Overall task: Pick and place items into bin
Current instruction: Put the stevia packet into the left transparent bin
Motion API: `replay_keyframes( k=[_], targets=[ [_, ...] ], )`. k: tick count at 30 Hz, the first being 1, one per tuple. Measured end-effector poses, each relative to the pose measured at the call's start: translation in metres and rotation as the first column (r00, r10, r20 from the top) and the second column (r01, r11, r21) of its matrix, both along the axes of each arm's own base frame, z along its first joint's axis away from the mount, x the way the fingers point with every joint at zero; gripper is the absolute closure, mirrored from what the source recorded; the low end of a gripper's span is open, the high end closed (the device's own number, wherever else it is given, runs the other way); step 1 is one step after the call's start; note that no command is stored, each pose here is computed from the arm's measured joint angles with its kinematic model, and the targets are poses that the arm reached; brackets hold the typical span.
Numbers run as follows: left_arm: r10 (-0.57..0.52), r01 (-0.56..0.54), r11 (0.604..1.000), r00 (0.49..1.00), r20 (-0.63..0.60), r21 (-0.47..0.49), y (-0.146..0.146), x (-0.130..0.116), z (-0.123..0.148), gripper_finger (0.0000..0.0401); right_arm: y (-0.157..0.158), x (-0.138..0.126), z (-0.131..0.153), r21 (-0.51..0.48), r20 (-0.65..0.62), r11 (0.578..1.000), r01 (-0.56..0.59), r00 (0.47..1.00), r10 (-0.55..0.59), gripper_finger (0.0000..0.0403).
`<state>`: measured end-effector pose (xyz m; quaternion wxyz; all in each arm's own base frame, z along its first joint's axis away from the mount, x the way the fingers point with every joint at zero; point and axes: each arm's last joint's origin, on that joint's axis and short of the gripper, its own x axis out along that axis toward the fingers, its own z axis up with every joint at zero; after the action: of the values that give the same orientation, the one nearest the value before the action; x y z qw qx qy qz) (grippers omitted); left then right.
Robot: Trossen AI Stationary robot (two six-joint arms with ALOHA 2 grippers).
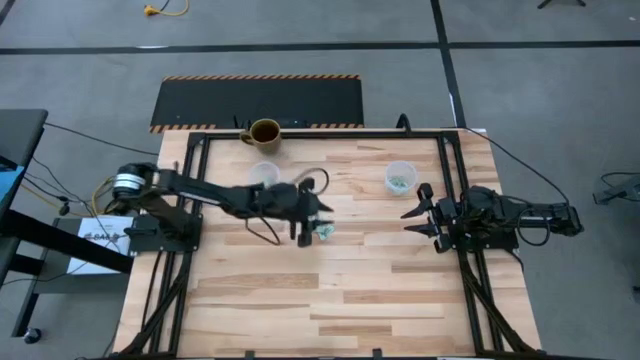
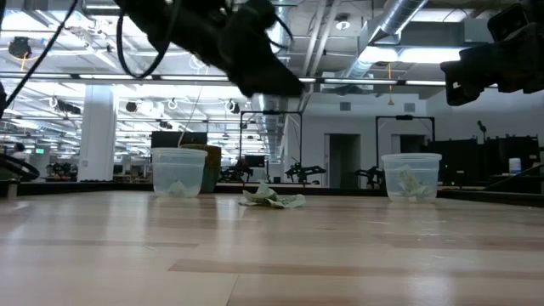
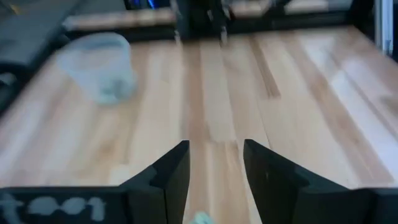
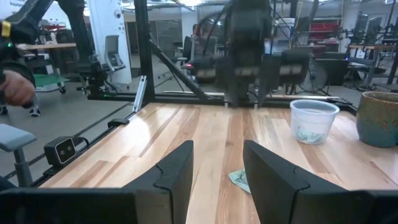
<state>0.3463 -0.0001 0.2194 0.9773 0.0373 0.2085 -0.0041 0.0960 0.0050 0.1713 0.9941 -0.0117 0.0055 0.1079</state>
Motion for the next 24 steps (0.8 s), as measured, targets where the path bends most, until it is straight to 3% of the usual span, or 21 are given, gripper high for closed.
replay_keyframes(
  k=[5,10,17,24],
  targets=[
    [-0.018,0.012,0.999,0.992,-0.127,-0.042,-0.004,0.017,-0.026,0.026,0.0,0.0,0.0,0.0,0.0,1.0,0.001,1.0,-0.001,0.027],
    [-0.015,0.004,0.998,0.978,-0.206,-0.056,-0.004,0.028,-0.032,0.026,0.0,0.0,0.0,0.0,0.0,1.0,0.002,1.0,-0.002,0.0268],
    [-0.021,-0.024,0.993,0.926,-0.378,-0.114,-0.005,0.038,-0.061,0.026,0.0,0.0,0.0,0.0,-0.001,1.0,0.001,1.0,-0.001,0.027],
    [-0.035,-0.022,0.992,0.899,-0.436,-0.124,-0.007,0.05,-0.076,0.026,0.0,0.0,0.0,0.0,-0.001,1.0,0.0,1.0,0.0,0.027]
  ],
)
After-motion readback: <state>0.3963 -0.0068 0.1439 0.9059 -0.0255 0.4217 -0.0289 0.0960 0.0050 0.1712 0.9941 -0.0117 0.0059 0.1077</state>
